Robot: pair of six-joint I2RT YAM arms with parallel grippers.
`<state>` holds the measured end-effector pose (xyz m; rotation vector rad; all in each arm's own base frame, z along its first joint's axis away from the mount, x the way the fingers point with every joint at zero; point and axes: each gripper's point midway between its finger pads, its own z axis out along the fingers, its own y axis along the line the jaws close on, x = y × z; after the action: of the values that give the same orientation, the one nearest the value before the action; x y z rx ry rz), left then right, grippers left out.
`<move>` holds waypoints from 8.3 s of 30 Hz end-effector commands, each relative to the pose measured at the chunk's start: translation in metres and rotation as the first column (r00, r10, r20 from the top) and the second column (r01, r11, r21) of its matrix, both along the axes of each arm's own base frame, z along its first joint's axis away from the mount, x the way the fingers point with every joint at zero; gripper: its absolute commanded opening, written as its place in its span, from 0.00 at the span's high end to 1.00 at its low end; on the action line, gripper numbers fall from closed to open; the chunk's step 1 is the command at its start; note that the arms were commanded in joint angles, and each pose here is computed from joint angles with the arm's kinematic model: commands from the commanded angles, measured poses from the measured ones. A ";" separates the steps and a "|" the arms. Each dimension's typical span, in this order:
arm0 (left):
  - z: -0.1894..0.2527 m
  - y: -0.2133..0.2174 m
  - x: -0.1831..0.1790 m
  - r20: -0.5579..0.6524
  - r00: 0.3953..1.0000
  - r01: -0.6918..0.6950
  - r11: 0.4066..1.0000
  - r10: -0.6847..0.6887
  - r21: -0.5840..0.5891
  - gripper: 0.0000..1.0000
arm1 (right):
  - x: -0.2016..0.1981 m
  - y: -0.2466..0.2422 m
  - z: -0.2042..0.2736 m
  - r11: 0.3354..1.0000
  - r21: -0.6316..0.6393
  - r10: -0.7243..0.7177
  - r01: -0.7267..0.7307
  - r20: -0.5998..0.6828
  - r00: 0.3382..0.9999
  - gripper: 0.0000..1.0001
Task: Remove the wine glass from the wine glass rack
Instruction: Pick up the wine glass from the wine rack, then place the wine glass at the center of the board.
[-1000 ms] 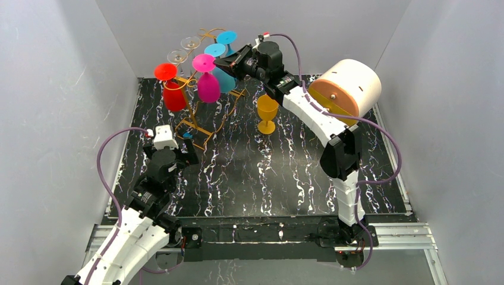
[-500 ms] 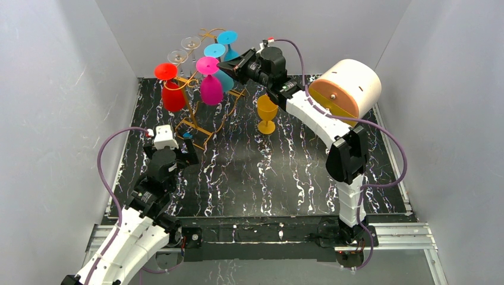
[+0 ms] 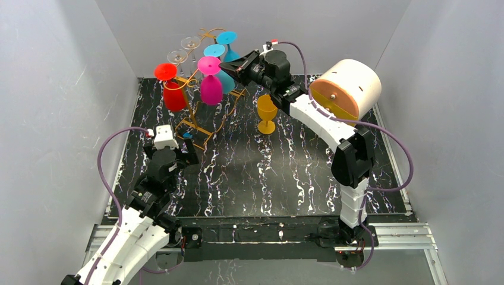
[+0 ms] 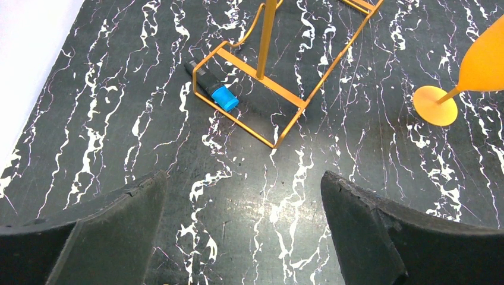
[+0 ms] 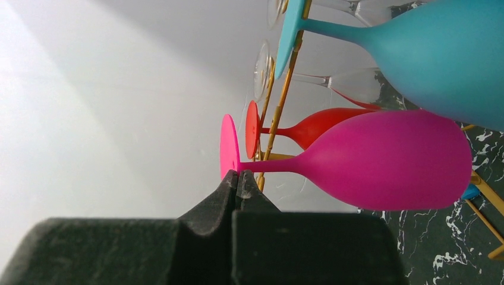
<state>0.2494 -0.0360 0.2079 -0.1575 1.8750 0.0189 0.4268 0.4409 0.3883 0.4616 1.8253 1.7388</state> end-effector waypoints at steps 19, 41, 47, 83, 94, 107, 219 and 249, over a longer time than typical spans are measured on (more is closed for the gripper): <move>0.028 -0.004 -0.018 0.011 0.999 0.036 0.995 -0.035 -0.094 0.02 | -0.117 -0.045 0.044 0.971 -0.016 0.228 -0.237 0.348 0.910 0.99; 0.100 -0.153 -0.065 0.121 0.686 0.677 0.568 -0.718 -0.468 0.06 | -0.222 -0.071 -0.052 0.760 -0.330 0.646 -0.560 0.474 0.598 0.99; 0.104 -0.178 -0.073 0.182 0.596 0.712 0.409 -0.782 -0.571 0.27 | -0.226 -0.076 -0.055 0.759 -0.368 0.650 -0.538 0.474 0.594 0.99; 0.085 -0.200 -0.075 0.241 0.506 0.729 0.261 -0.828 -0.633 0.99 | -0.263 -0.084 -0.052 0.690 -0.420 0.711 -0.590 0.546 0.443 0.99; 0.071 -0.204 -0.077 0.192 0.503 0.678 0.247 -0.843 -0.693 0.50 | -0.248 -0.089 -0.051 0.812 -0.439 0.583 -0.385 0.645 0.494 0.99; 0.066 -0.224 -0.084 0.195 0.465 0.653 0.186 -0.864 -0.734 0.42 | -0.242 -0.089 -0.050 0.863 -0.397 0.504 -0.311 0.707 0.496 0.99; -0.012 -0.191 -0.166 0.006 -0.397 0.893 -0.385 -0.918 0.232 1.00 | -0.246 -0.117 -0.099 0.627 -0.390 0.776 -0.674 0.386 0.499 0.42; -0.016 -0.181 -0.174 -0.076 -0.434 0.886 -0.441 -0.898 0.145 1.00 | -0.252 -0.105 -0.080 0.558 -0.281 0.821 -0.781 0.327 0.469 0.80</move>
<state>0.0836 -0.2198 0.1894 1.7505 1.1609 -1.0949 0.1738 0.3330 0.2873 -0.9233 1.9706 2.0483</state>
